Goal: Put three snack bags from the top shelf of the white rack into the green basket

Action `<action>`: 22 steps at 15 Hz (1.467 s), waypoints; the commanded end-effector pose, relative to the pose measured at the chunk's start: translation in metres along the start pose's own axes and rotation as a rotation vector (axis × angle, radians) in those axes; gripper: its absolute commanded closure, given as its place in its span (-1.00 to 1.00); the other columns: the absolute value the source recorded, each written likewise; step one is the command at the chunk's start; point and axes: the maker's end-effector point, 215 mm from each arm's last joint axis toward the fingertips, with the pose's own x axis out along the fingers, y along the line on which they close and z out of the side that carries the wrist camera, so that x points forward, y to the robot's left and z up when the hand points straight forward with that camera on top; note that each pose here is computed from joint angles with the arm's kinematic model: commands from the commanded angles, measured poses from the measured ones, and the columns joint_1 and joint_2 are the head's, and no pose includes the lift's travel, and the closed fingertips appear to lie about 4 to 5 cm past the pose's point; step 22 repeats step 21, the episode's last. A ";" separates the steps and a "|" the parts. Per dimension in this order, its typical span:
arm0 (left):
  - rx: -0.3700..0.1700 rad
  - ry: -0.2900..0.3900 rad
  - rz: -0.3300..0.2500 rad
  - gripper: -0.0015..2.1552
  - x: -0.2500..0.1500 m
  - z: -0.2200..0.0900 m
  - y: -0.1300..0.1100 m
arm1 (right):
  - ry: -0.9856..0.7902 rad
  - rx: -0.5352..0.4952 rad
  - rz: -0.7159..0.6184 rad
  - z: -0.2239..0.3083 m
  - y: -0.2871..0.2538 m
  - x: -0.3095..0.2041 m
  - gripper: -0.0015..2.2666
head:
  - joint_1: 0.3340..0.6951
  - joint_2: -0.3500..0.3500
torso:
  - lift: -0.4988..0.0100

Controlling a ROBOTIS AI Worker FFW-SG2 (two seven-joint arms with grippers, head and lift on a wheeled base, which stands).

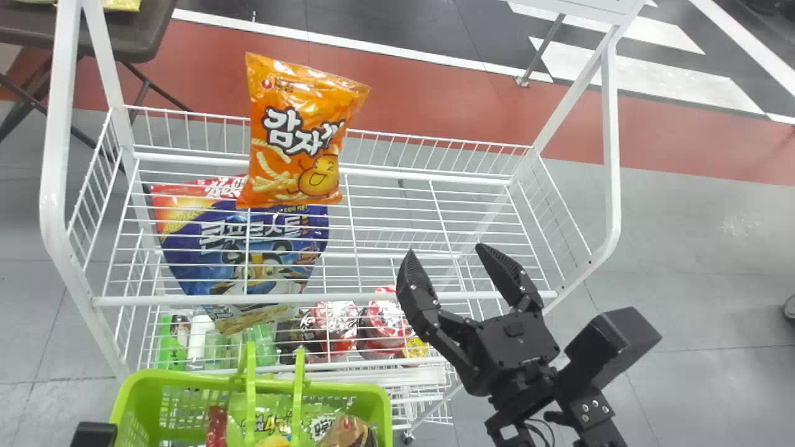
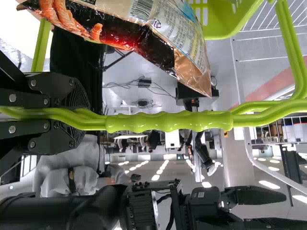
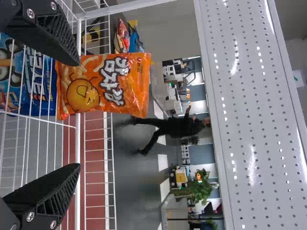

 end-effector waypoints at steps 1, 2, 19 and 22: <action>-0.002 -0.001 0.001 0.97 0.000 0.000 0.001 | -0.007 0.003 -0.003 0.002 -0.001 0.000 -0.95 | 1.00 -1.00 | 0.96; -0.002 -0.001 0.001 0.97 0.000 0.000 0.001 | -0.012 -0.002 -0.007 0.004 -0.003 0.000 -0.95 | 1.00 -1.00 | 0.96; -0.002 0.012 0.016 0.97 0.002 0.002 0.002 | -0.048 -0.014 -0.028 0.010 -0.009 0.001 -0.95 | 1.00 -1.00 | 0.96; -0.002 0.010 0.016 0.97 0.002 0.002 0.002 | -0.054 -0.015 -0.028 0.012 -0.009 0.001 -0.95 | 1.00 -1.00 | 0.96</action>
